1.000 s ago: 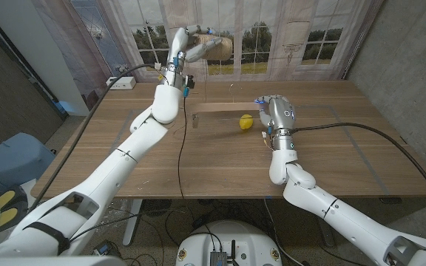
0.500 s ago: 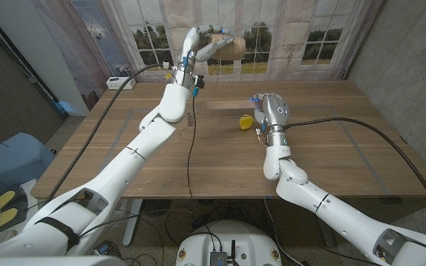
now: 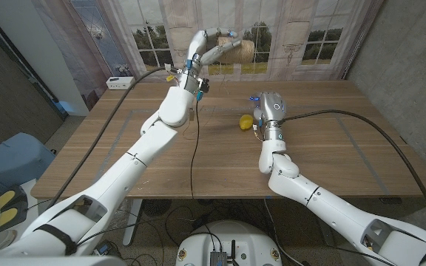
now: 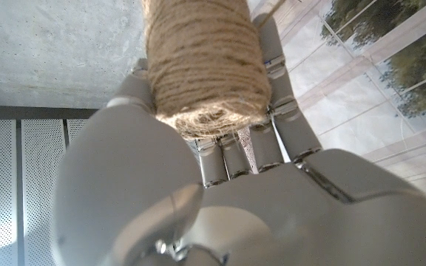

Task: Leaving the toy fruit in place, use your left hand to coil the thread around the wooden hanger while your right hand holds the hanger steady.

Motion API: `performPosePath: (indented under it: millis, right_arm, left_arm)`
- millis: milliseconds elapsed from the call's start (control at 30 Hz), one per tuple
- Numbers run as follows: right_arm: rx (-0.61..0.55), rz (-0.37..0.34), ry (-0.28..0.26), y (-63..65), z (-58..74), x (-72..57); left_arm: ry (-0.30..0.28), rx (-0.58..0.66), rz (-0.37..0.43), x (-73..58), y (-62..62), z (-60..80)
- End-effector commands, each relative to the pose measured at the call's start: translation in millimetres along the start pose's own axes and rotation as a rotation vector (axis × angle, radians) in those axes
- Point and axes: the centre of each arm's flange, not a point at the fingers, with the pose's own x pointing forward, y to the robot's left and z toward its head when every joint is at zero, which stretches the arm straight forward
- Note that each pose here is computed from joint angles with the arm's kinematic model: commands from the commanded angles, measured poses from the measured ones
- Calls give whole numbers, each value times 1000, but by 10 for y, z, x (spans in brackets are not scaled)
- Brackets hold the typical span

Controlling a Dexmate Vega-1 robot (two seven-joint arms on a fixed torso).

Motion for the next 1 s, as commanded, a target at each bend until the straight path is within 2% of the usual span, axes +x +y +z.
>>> performPosePath:
  millis: [33, 133, 500, 800, 1000]
  right_arm:
    - [-12, -9, 111, -1, -5, 164]
    - [-1, -16, 128, -17, -9, 191]
    - [58, -98, 202, -112, -1, 316]
    - [92, -165, 244, -203, -49, 382]
    - [111, -211, 274, -273, -111, 410]
  left_arm:
    - [62, -145, -105, -218, -160, 51]
    - [76, -168, -121, -263, -178, 50]
    - [190, -302, -209, -566, -304, -45]
    - [295, -339, -194, -833, -284, -178]
    - [348, -346, -150, -1020, -247, -246]
